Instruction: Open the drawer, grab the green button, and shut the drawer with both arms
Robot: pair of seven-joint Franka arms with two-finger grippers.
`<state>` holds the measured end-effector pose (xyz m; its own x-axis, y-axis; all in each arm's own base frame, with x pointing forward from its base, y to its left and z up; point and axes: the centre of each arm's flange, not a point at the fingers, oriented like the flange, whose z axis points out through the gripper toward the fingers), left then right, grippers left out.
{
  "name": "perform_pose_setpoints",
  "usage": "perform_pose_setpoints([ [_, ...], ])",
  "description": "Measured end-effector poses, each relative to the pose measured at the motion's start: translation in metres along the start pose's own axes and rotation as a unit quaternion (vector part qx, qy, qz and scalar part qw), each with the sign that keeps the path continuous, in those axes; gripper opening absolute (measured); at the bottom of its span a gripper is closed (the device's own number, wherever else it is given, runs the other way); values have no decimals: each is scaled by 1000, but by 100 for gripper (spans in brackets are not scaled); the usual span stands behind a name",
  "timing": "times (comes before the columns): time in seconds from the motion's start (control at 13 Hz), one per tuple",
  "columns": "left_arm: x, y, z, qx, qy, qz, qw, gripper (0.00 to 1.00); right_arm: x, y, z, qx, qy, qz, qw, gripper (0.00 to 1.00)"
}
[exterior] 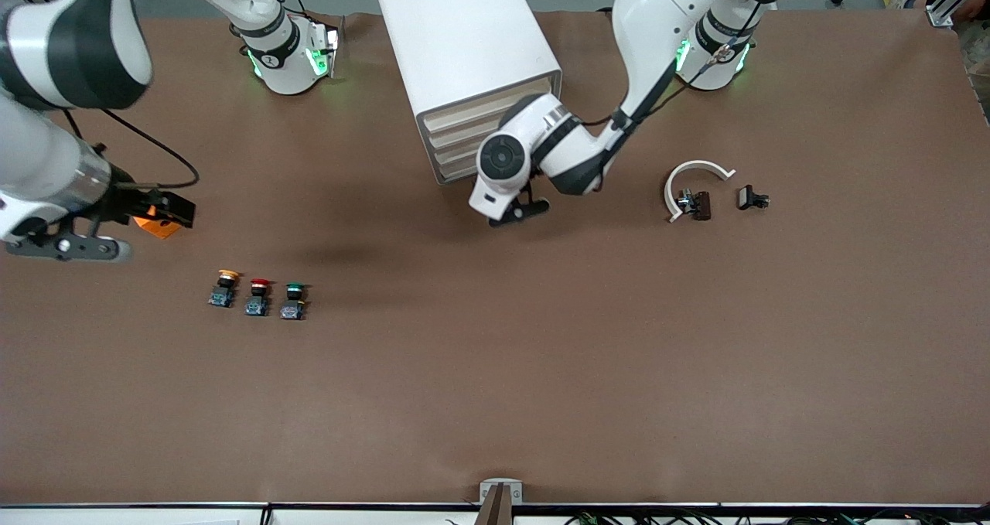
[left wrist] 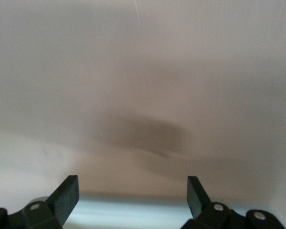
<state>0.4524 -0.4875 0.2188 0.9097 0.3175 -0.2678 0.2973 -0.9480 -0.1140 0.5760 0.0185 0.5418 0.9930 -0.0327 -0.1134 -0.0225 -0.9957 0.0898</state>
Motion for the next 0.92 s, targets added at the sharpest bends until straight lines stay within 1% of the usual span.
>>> perform_pose_setpoints([
  [0.08,36,-12,-19,-12,16,-13,1000,100,-7,14,-6,6,-2,-6,1000,100],
  [0.15,71,-26,-37,-27,25,-24,999,100,-14,29,-9,19,-2,-10,1000,100],
  [0.31,133,-68,-67,-47,30,-45,997,100,-27,57,-13,45,1,-14,999,100],
  [0.38,157,-91,-79,-48,26,-49,997,100,-33,65,-16,49,4,-13,999,100],
  [0.62,205,-149,-111,-46,13,-85,995,100,-52,63,-36,51,17,-17,998,100],
  [0.77,226,-176,-132,-57,17,-104,993,100,-64,60,-52,50,29,-21,998,100],
  [0.92,235,-194,-159,-71,32,-113,991,100,-75,56,-64,50,31,-24,998,100],
])
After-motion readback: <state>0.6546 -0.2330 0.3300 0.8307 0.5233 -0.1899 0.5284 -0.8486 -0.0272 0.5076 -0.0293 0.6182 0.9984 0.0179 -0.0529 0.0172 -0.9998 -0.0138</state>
